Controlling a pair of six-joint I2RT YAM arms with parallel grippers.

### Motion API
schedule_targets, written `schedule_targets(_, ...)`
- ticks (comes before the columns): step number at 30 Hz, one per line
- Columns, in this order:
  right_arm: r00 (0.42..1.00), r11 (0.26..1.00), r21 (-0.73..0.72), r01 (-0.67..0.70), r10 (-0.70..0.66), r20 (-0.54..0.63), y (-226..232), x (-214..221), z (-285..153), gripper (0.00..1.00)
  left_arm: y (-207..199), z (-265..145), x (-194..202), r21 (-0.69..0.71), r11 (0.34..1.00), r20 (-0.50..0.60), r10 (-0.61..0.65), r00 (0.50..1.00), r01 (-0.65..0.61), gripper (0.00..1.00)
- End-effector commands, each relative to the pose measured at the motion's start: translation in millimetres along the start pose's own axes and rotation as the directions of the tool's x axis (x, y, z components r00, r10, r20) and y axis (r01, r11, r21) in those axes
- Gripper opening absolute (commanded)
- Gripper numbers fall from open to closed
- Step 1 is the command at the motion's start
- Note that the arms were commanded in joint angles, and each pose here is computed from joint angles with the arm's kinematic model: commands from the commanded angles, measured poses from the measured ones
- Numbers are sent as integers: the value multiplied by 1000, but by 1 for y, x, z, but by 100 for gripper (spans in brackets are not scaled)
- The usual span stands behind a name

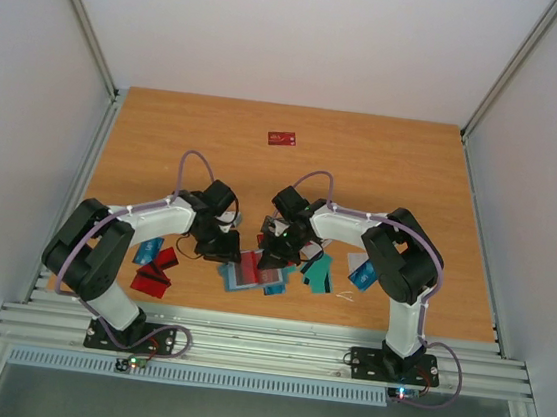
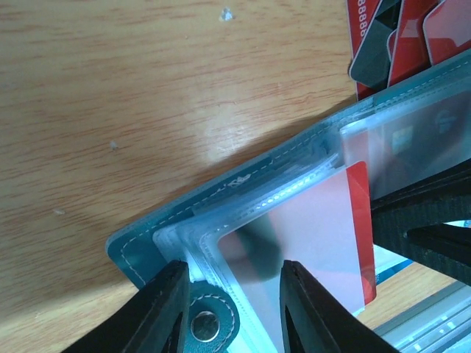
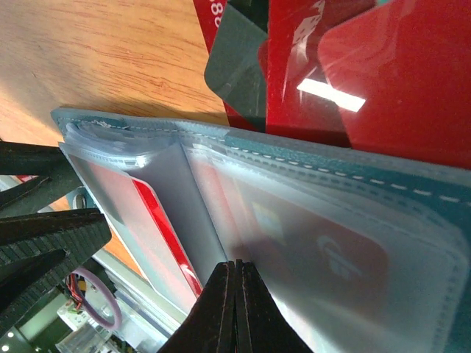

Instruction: Put the credit cards into the card holder

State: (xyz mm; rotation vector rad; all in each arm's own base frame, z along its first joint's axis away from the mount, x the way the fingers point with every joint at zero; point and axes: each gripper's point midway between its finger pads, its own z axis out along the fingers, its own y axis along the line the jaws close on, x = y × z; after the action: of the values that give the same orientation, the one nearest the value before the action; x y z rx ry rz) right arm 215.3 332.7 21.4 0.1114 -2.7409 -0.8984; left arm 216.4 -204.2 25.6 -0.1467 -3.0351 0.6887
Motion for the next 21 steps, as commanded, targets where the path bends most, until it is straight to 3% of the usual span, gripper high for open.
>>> schedule_targets(1,998,995,77,-59,61,-18,-26,3,11,1,-12,-4,-8,53,998,32,24,999,-26,36)
schedule_targets(21,998,995,81,-63,65,-24,-30,4,14,1,-24,-3,-16,95,995,18,20,1000,-21,37)
